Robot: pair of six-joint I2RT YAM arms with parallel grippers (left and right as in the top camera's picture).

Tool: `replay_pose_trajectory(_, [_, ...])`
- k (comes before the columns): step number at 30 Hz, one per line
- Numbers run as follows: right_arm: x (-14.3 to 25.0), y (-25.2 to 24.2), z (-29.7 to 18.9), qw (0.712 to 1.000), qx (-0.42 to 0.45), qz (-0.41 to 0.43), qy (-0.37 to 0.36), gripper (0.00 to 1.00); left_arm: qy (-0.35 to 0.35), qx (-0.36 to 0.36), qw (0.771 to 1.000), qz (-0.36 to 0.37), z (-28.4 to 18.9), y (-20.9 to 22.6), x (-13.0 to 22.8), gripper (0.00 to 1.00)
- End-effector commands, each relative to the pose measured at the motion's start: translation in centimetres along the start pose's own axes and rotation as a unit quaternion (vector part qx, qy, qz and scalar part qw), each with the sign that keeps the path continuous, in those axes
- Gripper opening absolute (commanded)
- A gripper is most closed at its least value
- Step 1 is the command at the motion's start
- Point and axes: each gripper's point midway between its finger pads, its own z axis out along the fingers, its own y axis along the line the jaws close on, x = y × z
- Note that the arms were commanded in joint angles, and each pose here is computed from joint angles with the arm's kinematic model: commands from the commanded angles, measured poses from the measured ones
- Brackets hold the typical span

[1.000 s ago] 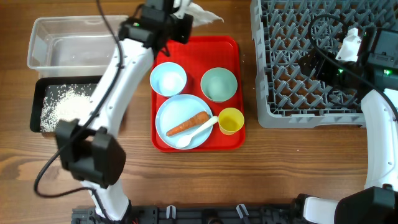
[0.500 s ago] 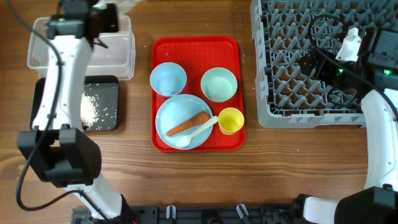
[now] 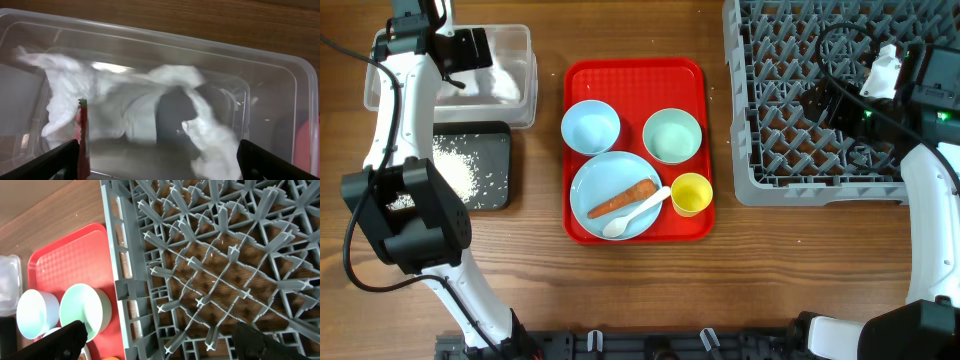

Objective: Sort waste into correct bins and load items into the dishwasher rack
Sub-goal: 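Carry the tissue and wrapper left and drop them in the clear bin, then move the left gripper to the yellow cup and grasp it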

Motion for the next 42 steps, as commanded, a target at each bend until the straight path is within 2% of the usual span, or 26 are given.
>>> replay_pose_trajectory(1, [-1.0,0.2,-0.9,1.000,0.004,-0.013,-0.020,0.96,-0.033,-0.001,0.999,-0.004,-3.0,0.1,-2.0,1.00])
replay_pose_trajectory(4, [-1.1,0.2,-0.9,1.000,0.004,-0.013,-0.021,0.96,-0.053,0.005,0.999,0.002,-5.7,-0.6,-2.9,1.00])
replay_pose_trajectory(8, [-1.2,0.2,-0.9,1.000,0.004,-0.014,-0.023,0.97,-0.068,0.019,0.997,0.015,-9.3,-2.4,-3.2,0.94])
replay_pose_trajectory(11, [-1.2,0.2,-0.9,1.000,0.004,-0.013,-0.023,0.96,-0.065,0.033,0.997,0.030,-11.8,-4.3,-2.6,0.93])
replay_pose_trajectory(12, [-1.2,0.2,-0.9,1.000,0.004,-0.014,-0.023,0.96,-0.053,0.059,0.996,0.049,-13.3,-6.6,-1.6,0.96])
replay_pose_trajectory(18, [-1.1,0.2,-0.9,1.000,0.004,-0.013,-0.022,0.97,-0.017,0.076,0.993,0.086,-14.3,-10.1,0.9,0.98])
replay_pose_trajectory(27, [-1.0,0.2,-0.9,1.000,0.004,-0.012,-0.020,0.97,-0.050,0.055,0.996,0.053,-13.1,-6.9,-1.4,0.99])
replay_pose_trajectory(30, [-1.0,0.3,-0.9,1.000,0.002,-0.011,-0.019,0.97,-0.034,0.104,0.993,0.053,-13.3,-8.2,-0.6,0.97])
replay_pose_trajectory(36, [-1.0,0.3,-0.9,1.000,0.002,-0.012,-0.019,0.97,0.013,0.210,0.974,0.079,-15.5,-13.7,2.5,0.96])
replay_pose_trajectory(42, [-1.1,0.3,-0.9,1.000,0.002,-0.011,-0.021,0.97,0.071,0.244,0.960,0.121,-16.4,-18.2,6.2,0.97])
